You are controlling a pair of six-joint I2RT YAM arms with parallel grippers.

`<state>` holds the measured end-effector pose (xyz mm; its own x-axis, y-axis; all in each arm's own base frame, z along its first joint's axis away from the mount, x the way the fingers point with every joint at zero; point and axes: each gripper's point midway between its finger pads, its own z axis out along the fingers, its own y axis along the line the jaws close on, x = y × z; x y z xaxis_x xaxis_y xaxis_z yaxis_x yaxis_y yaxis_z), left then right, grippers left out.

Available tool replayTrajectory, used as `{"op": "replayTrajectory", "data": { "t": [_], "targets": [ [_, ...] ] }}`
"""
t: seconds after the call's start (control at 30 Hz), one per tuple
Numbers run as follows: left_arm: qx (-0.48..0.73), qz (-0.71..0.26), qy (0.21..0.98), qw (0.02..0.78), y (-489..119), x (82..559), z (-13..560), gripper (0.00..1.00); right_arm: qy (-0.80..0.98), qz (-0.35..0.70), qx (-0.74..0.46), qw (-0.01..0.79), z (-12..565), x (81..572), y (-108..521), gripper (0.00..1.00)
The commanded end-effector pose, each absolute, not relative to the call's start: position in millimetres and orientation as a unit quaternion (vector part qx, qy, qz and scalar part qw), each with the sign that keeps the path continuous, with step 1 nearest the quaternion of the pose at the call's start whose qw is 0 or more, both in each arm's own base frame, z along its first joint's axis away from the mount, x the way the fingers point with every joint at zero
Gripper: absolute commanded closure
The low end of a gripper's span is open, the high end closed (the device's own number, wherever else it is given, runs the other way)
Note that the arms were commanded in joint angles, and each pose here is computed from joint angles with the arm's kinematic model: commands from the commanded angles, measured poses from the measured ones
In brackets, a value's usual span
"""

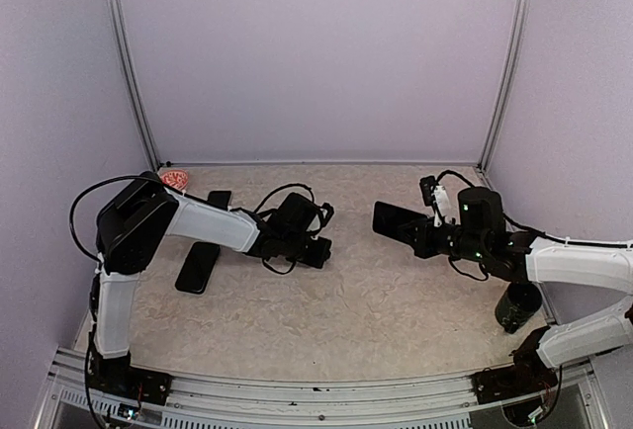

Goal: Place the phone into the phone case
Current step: Move the phone case to the center of the board.

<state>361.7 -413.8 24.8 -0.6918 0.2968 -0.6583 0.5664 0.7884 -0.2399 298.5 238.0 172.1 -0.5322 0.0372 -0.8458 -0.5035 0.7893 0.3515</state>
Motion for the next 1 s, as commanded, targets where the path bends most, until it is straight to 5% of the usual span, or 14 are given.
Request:
{"op": "replayTrajectory", "data": {
  "t": [0.0, 0.67, 0.97],
  "targets": [
    [0.215, -0.259, 0.9, 0.275, -420, 327, 44, 0.98, 0.804, 0.307, -0.133, 0.491, 188, 306, 237, 1.0],
    [0.2, -0.34, 0.886, 0.245, -458, 240, 61, 0.99, 0.801, 0.317, -0.127, 0.492, 189, 302, 235, 1.0],
    [0.201, -0.345, 0.886, 0.236, -461, 235, 53, 0.87, 0.8, 0.319, -0.123, 0.493, 190, 298, 232, 1.0]
  ]
}}
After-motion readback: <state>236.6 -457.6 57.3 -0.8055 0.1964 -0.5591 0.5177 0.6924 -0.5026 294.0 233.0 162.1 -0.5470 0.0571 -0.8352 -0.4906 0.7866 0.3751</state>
